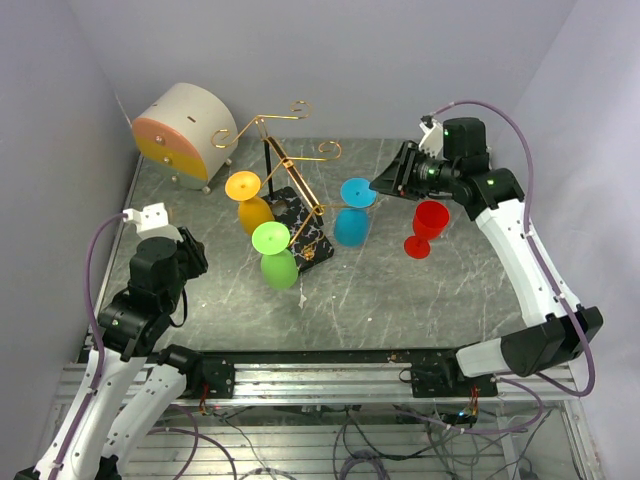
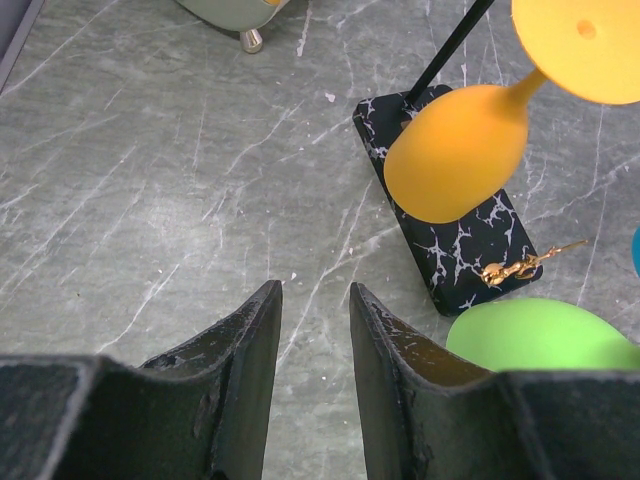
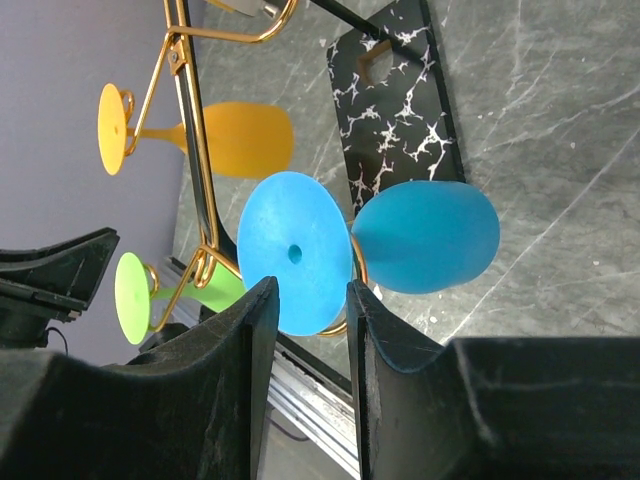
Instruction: Take the wine glass off the wine glass rack
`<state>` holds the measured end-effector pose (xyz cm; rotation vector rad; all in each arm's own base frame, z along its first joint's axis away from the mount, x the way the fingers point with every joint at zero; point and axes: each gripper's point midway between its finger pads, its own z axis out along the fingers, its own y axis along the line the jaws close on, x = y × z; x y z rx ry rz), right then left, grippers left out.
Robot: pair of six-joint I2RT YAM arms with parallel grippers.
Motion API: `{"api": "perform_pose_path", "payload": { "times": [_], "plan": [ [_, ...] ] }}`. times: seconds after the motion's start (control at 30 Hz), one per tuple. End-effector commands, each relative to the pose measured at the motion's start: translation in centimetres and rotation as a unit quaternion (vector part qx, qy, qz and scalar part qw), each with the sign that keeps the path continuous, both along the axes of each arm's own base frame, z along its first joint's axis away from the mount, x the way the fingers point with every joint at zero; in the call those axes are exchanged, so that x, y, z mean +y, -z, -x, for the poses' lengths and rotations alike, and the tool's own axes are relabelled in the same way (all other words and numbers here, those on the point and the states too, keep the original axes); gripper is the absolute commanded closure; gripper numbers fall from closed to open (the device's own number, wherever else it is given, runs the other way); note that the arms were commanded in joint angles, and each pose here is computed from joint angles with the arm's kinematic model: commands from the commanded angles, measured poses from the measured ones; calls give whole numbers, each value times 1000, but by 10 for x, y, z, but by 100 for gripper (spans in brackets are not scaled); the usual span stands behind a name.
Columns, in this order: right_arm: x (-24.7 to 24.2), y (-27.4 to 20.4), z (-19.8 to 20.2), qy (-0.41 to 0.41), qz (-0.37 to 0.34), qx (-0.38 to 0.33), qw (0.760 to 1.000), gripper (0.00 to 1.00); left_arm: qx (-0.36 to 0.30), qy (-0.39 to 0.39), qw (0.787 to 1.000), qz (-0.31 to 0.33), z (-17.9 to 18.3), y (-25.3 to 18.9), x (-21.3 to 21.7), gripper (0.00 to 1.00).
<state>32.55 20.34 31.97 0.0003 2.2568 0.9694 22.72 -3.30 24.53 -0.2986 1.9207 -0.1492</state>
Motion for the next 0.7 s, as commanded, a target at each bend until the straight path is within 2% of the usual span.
{"api": "perform_pose_path", "payload": {
  "times": [0.0,0.5,0.67],
  "plan": [
    [5,6,-4,-8,3,-3,1000,67,-12,-13,1000,1,-4,-4,4,56],
    [13,8,-3,-17,4,-2,1000,68,-9,-14,1000,-1,-4,-2,4,56],
    [4,9,-7,9,26,-5,1000,68,-10,-14,1000,0,-4,-3,4,56]
  ]
}}
